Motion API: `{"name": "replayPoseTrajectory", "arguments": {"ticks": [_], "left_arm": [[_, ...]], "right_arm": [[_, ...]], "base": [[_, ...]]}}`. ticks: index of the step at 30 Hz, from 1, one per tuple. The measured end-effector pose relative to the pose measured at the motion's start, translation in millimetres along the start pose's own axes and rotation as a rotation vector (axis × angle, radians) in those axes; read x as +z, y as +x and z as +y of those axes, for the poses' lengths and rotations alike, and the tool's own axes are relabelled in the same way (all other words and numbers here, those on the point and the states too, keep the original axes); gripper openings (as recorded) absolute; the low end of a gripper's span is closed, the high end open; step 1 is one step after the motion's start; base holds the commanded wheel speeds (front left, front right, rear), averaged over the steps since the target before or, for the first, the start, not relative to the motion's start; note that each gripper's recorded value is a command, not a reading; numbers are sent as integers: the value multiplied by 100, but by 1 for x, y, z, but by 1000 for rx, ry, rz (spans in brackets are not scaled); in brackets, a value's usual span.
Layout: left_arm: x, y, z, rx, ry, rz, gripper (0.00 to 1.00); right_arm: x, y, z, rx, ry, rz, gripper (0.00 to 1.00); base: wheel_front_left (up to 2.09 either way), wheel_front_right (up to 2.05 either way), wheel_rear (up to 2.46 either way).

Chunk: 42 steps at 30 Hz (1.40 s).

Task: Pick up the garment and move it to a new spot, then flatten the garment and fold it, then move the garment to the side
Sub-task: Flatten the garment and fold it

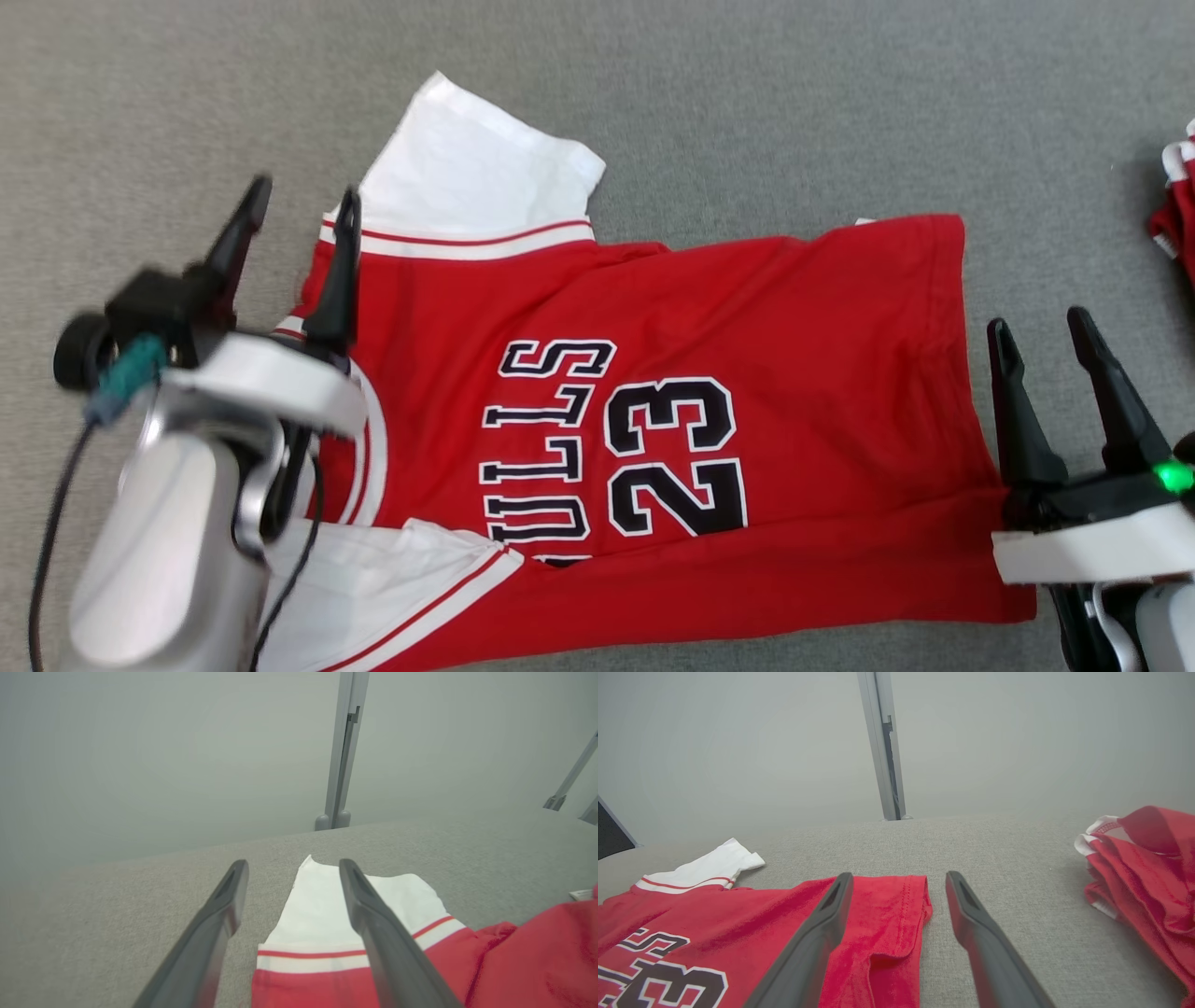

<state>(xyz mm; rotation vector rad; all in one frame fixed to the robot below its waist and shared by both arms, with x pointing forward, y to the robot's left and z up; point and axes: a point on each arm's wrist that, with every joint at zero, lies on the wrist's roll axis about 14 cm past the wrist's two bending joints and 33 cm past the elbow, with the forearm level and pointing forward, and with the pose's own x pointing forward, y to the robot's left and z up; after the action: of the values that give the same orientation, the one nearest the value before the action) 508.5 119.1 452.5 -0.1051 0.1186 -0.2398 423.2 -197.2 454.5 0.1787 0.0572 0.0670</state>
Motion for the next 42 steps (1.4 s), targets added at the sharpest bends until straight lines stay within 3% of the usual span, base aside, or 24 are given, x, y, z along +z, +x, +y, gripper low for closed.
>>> {"name": "replayPoseTrajectory", "arguments": {"ticks": [8, 19, 21, 32, 42], "left_arm": [[-32, 82, -17, -128, 11, 136, 100], [-88, 123, -32, -187, 15, 325, 98], [-90, 125, -32, -187, 10, 340, 0], [-82, 120, -32, -185, -4, 292, 0], [-74, 112, -24, -178, 7, 235, 0]], "right_arm": [[-12, 27, -2, 4, -1, 3, 100], [-27, 29, -21, -43, -14, 39, 100], [-27, 29, -25, -50, -10, 39, 100], [-21, 59, -34, 13, -56, 62, 100], [-58, 75, -16, 129, -31, 275, 100]], "base": [[0, 0, 0], [0, 0, 0], [0, 0, 0], [0, 0, 0], [0, 0, 0]]}}
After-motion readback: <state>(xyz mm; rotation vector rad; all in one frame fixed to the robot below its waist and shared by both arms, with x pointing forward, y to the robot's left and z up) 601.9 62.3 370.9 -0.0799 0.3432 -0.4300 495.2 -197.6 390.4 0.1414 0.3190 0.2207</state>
